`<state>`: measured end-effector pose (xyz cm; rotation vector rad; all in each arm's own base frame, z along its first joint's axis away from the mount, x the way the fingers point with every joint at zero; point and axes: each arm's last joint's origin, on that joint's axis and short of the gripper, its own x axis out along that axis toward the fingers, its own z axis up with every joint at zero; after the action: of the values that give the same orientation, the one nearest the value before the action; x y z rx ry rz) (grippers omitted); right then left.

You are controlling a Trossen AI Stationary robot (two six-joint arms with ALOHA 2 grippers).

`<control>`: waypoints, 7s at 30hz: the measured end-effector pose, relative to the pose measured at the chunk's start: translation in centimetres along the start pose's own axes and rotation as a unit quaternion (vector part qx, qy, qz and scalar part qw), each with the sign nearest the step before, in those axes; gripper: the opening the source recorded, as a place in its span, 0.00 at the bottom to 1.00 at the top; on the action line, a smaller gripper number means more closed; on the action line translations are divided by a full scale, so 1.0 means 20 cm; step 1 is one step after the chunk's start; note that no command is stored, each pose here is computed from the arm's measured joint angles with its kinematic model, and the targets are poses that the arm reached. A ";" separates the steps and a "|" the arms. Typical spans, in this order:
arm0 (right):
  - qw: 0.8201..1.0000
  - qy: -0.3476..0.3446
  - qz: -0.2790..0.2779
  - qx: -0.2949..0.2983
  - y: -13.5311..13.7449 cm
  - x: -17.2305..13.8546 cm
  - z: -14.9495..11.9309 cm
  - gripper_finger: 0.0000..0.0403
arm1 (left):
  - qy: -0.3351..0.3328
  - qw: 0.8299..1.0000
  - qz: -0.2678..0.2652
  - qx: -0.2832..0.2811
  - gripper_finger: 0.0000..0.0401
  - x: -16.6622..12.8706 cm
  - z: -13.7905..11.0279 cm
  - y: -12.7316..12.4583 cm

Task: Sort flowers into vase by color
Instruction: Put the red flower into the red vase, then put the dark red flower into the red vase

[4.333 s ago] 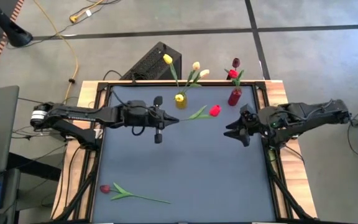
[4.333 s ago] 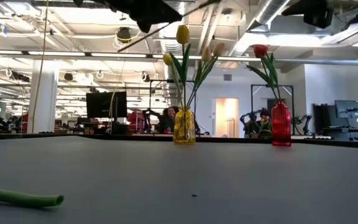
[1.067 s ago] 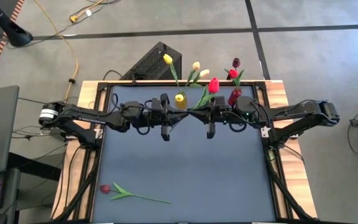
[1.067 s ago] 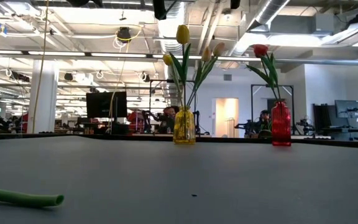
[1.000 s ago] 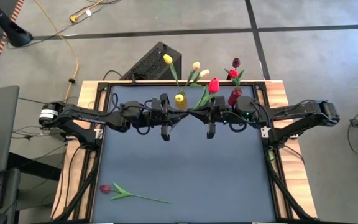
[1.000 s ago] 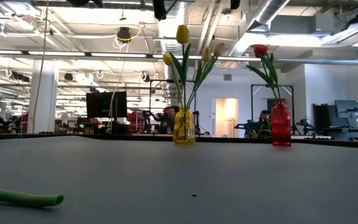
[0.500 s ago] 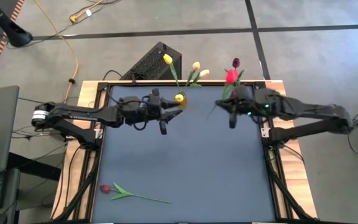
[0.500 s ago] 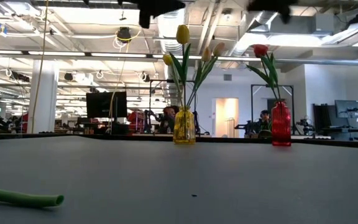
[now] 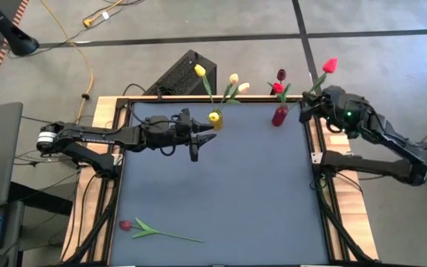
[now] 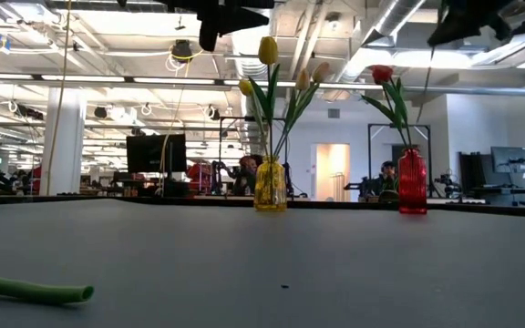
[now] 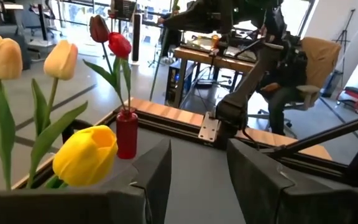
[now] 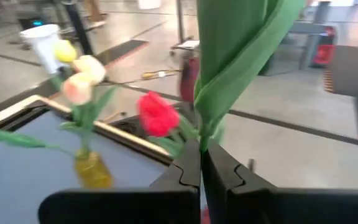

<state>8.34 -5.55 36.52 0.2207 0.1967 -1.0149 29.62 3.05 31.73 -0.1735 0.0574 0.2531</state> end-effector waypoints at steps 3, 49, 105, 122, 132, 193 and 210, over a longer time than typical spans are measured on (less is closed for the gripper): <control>0.999 0.002 -0.032 -0.007 -0.02 0.03 0.00 0.07 | -0.001 1.000 0.005 0.006 0.36 0.00 0.00 0.00; 0.993 0.066 -0.087 -0.036 -0.04 0.39 -0.08 0.10 | 0.017 1.000 0.006 -0.007 0.36 0.00 -0.02 0.01; 0.919 0.333 0.210 0.000 0.09 0.15 -0.14 0.70 | 0.377 0.873 -0.278 0.139 0.36 -0.25 -0.42 -0.31; 0.837 0.370 0.380 -0.135 0.26 -0.02 -0.22 0.70 | 0.518 0.804 -0.255 0.141 0.49 -0.58 -0.84 -0.84; 0.817 0.406 0.394 -0.114 0.33 -0.12 -0.26 0.70 | 0.594 0.754 -0.207 0.190 0.50 -0.53 -1.10 -0.91; 0.694 -0.074 0.447 -0.560 0.98 -0.08 -0.35 0.70 | 0.323 0.779 0.024 -0.536 0.00 0.13 -0.14 -0.36; 0.686 -0.107 0.369 -0.618 1.17 0.20 -0.46 0.70 | 0.282 0.768 0.047 -0.574 0.00 0.14 -0.14 -0.36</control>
<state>29.91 5.74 28.76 -1.0096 0.4892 0.0692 34.06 -3.63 29.88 -1.4893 0.5181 0.3026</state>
